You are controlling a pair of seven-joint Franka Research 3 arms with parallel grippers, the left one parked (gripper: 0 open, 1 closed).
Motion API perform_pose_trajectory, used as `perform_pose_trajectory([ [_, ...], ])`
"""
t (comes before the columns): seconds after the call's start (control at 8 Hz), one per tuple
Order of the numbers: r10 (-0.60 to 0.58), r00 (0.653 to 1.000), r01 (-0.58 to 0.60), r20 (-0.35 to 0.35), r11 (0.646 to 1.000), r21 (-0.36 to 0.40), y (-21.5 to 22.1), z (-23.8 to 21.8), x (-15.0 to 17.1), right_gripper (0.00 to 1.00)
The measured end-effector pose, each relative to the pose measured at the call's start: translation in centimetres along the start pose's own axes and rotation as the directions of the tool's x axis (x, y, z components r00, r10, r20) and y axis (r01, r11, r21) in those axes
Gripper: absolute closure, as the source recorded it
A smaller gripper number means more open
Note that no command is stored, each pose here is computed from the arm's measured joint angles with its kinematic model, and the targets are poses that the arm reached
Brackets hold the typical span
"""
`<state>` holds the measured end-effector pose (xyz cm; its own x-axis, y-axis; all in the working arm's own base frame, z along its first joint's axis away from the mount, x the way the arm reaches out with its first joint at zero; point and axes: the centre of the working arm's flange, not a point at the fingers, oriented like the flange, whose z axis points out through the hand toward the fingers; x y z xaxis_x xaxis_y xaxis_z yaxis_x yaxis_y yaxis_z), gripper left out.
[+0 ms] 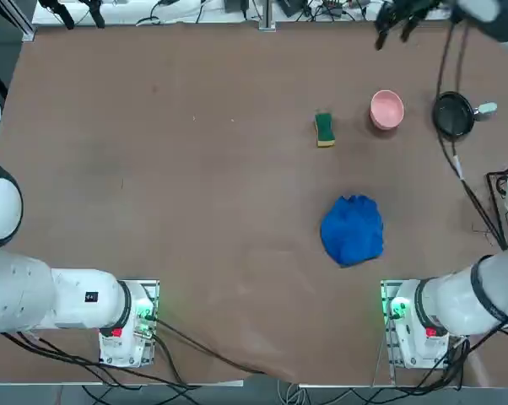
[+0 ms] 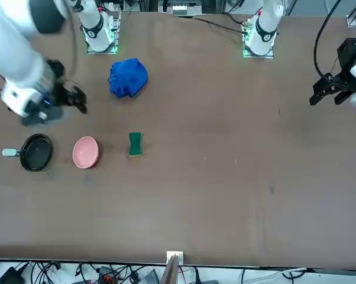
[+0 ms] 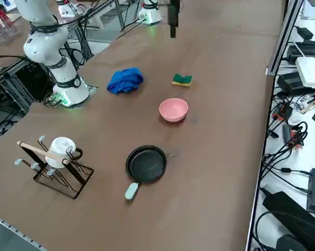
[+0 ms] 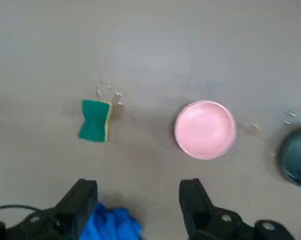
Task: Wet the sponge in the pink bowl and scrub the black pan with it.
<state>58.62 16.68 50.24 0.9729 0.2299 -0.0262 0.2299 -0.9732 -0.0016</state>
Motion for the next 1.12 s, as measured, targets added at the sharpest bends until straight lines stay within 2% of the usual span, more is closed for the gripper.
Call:
perform_pose_trajectory([
  [0.38,-0.009,1.000,0.008,0.019,1.000,0.006,-6.8,11.3,2.7,0.00],
  [0.75,-0.018,0.999,0.017,0.031,1.000,0.003,-11.6,19.7,2.8,0.00],
  [1.12,0.007,0.998,-0.006,-0.056,1.000,0.024,-12.7,27.2,1.1,0.01],
])
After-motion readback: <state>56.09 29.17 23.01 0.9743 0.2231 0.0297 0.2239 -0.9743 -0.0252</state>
